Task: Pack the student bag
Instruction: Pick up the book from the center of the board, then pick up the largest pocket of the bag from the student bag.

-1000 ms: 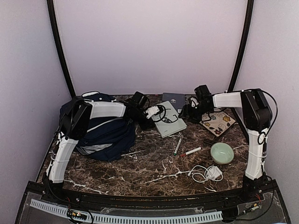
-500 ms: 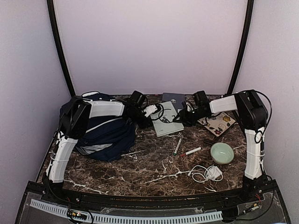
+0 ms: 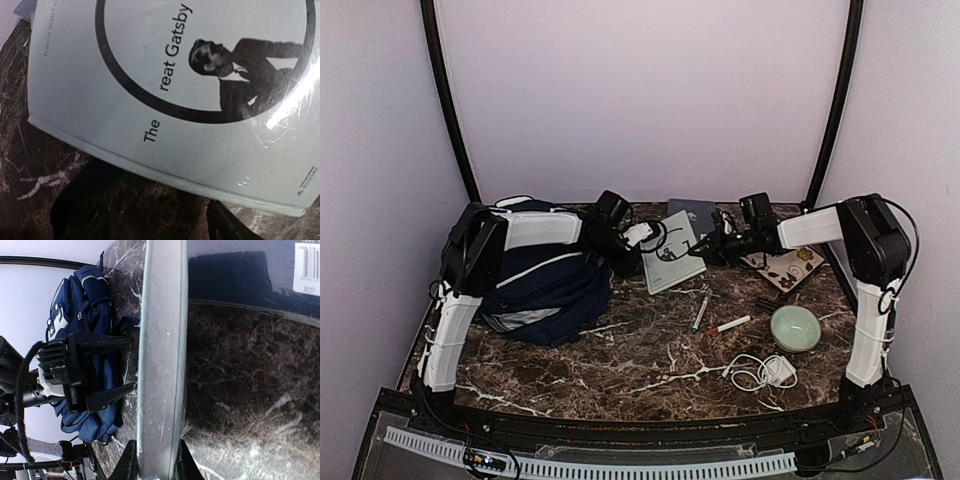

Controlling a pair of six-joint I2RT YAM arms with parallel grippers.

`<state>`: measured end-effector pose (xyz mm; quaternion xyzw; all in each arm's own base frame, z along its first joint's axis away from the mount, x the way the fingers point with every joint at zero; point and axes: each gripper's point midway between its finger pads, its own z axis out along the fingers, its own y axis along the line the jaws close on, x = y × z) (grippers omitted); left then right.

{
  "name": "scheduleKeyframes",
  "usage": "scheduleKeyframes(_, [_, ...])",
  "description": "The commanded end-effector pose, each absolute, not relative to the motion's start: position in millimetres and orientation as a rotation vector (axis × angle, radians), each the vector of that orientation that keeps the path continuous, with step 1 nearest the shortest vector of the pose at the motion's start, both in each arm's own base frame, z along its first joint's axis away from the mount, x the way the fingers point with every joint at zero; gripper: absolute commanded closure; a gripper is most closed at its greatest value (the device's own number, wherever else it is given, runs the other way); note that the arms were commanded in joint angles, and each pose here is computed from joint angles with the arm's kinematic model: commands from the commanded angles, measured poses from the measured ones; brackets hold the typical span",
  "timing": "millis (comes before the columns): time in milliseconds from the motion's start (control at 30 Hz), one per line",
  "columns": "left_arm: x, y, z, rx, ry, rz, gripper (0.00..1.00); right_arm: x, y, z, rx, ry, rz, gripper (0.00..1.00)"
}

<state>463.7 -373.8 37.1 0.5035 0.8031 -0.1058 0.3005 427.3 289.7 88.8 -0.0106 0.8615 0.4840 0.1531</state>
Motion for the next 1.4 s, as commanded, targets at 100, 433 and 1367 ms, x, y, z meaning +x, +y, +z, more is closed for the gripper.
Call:
scheduleKeyframes(100, [409.0,-356.9,207.7,1.205,2.033,-0.366,0.03,421.4,287.9,174.9,-0.168,2.272,1.393,1.0])
scheduleKeyframes(433, [295.1,-249.8,199.6,1.143,2.318,-0.259,0.13,403.9,270.9,195.8,-0.179,2.281,1.302,1.0])
scheduleKeyframes(1367, [254.0,-203.8,118.6,1.431,2.318,-0.072,0.37,389.9,261.2,200.2,-0.146,2.302,1.257,1.0])
